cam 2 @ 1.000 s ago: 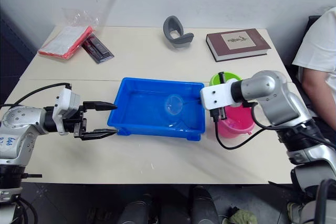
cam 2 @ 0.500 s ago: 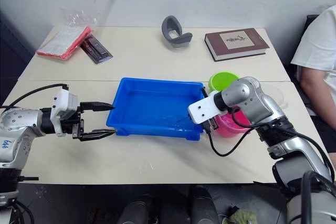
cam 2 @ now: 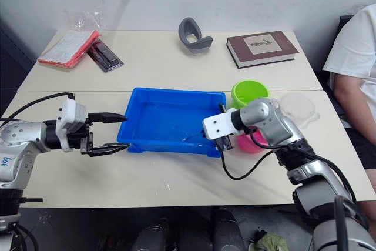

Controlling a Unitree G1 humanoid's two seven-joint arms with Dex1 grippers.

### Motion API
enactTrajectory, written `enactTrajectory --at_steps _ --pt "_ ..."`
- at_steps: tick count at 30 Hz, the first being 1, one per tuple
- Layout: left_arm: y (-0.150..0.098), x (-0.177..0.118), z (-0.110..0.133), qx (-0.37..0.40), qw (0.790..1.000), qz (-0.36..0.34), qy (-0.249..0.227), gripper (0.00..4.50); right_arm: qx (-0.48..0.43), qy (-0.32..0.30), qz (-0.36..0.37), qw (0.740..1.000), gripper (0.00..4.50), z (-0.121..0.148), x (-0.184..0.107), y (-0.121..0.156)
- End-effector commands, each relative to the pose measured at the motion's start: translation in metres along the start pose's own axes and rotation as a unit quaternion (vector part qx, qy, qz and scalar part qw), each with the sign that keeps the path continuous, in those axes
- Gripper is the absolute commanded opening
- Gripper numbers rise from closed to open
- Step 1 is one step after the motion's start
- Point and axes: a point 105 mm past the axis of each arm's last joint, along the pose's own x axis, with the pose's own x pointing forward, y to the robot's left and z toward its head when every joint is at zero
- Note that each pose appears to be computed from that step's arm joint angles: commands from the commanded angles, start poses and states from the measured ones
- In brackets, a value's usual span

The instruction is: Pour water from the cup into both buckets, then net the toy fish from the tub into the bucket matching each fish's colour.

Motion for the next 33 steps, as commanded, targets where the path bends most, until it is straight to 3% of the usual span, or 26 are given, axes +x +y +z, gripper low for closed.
enactTrajectory --at_steps 1,6,16,25,33 --pt "0.003 -0.016 0.001 0.01 1.0 0.018 0.011 4.41 -0.016 0.03 -0.021 0.999 0.0 0.004 -0.009 -0.019" --pt "0.005 -0.025 -0.002 0.002 0.999 0.034 0.014 4.41 -0.031 0.024 -0.024 0.999 0.0 0.016 -0.007 -0.03" --pt "0.007 -0.026 -0.002 0.001 0.999 0.041 0.011 4.41 -0.043 -0.042 0.009 0.998 0.0 0.045 0.013 -0.02" --pt "0.008 -0.026 -0.003 -0.002 0.999 0.045 0.008 4.41 0.107 -0.121 -0.038 0.986 0.0 0.052 0.005 -0.026" --pt "0.014 -0.031 -0.006 -0.01 0.998 0.061 0.004 4.41 0.151 -0.122 -0.074 0.978 0.0 0.042 0.001 -0.031"
